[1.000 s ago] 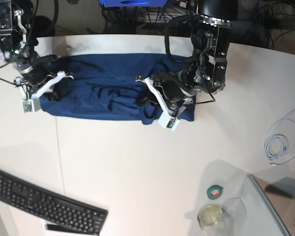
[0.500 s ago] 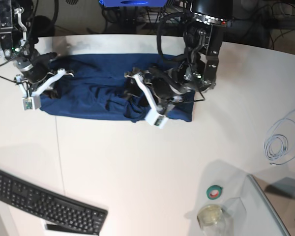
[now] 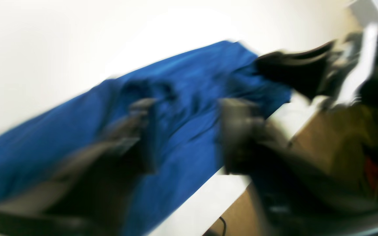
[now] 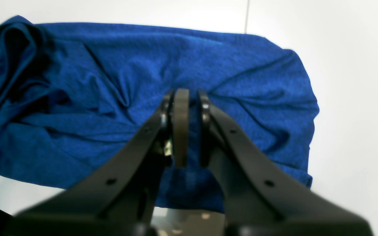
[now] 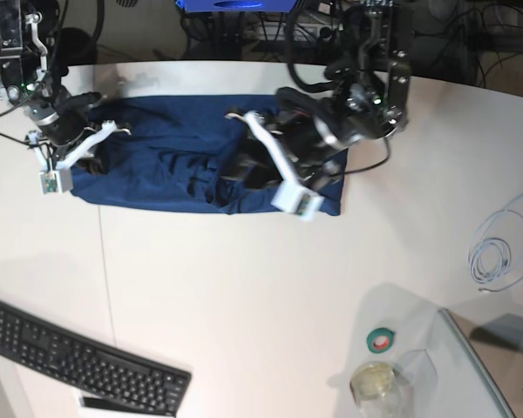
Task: Layout the t-shirt on the table in an organized manner, then fold the t-shirt properly
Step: 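Release the folded end with the left gripper and lift away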
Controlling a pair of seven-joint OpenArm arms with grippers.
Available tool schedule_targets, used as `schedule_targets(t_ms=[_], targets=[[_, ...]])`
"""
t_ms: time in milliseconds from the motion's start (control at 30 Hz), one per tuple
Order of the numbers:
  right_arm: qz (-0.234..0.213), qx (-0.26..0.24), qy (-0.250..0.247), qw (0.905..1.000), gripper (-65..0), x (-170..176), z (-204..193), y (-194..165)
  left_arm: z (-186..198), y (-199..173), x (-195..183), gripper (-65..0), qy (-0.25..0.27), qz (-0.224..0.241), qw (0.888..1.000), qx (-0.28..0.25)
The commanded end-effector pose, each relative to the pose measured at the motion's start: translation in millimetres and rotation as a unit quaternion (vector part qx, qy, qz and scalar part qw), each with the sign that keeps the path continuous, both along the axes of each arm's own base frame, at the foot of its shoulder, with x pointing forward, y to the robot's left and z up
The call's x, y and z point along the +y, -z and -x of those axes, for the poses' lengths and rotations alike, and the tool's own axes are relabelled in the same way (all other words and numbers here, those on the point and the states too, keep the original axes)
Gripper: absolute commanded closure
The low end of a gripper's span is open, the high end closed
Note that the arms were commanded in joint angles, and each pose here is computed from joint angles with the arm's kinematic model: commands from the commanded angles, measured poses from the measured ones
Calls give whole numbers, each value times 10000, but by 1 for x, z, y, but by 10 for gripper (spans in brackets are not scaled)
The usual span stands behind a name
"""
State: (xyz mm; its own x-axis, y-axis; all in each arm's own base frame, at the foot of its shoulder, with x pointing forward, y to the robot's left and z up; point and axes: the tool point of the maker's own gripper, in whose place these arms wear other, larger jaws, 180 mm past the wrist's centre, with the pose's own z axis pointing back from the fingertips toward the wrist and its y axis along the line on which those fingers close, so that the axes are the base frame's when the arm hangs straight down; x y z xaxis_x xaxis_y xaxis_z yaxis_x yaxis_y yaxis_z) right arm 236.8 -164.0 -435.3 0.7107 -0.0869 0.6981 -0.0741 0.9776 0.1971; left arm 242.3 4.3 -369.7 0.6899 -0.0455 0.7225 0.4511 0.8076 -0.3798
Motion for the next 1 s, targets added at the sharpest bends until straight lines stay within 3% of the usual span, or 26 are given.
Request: schedule_targets(t_ms=[0, 67, 200, 600, 967], targets=[[1, -229, 17, 9997, -44, -3, -8, -10, -9, -4, 18, -7, -302, -66, 9995, -88], [1, -229, 17, 9997, -44, -3, -8, -10, -11, 9, 44, 0, -729, -222, 9970, 118], [-24, -221, -5, 9998, -44, 0, -8, -10, -15, 27, 64, 0, -841, -431, 9950, 312], [-104, -225, 43, 9997, -44, 4, -8, -9, -13, 73, 58, 0, -882, -345, 9906, 992], [-101, -227, 50, 9997, -44, 4, -8, -10, 10, 77, -30, 0, 513, -263, 9924, 1086]])
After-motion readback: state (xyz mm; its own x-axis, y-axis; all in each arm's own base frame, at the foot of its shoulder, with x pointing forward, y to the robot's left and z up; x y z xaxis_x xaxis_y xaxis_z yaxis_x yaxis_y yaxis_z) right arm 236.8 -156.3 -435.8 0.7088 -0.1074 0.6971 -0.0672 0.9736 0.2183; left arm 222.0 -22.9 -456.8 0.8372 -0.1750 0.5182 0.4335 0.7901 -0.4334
